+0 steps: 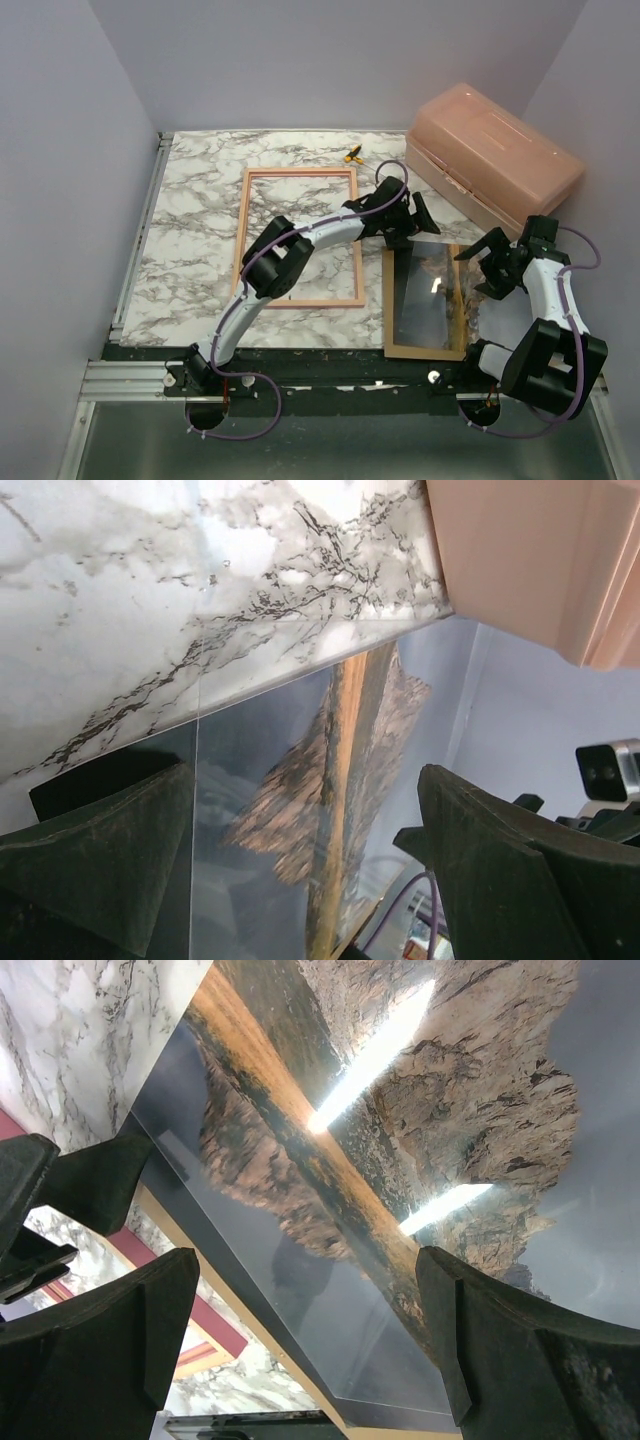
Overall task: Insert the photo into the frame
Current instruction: Pick up the photo frame item at the center of the board.
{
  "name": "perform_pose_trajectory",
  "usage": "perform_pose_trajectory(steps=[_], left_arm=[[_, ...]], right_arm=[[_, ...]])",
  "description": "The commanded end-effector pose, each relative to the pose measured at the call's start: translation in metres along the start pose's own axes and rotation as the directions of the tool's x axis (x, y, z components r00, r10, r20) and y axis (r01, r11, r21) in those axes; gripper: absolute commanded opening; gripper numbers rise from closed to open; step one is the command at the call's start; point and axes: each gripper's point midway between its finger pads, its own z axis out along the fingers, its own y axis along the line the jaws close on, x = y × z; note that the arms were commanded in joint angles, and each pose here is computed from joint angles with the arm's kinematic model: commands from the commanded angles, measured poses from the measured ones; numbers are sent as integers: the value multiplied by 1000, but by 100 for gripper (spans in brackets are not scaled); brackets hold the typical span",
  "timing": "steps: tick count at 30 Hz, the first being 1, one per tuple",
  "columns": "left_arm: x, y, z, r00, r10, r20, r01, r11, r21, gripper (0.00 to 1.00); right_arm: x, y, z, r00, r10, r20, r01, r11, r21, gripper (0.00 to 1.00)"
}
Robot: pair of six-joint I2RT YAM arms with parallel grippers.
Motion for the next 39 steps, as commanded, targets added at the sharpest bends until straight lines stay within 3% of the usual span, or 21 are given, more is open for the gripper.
perform_pose_trajectory(steps=[1,9,19,33,39], left_arm=[[0,24,10,993,-82,84,88,994,-72,98],[7,14,39,997,-78,18,79,996,-34,98],[18,11,45,998,-32,-45,34,998,45,98],[6,64,11,982,-102,157,131,974,-186,98],[10,47,23,992,-75,100,87,989,-121,98]], right_arm=[[-3,6,-6,1000,-6,1,6,1000,-16,98],[-2,7,-7,1000,-8,-4,8,1000,-23,98],[1,9,-5,1000,-2,-23,1,999,-41,98],[4,11,-6,999,-11,-32,10,998,-57,98],[6,10,-2,999,-11,-43,8,998,-61,98]])
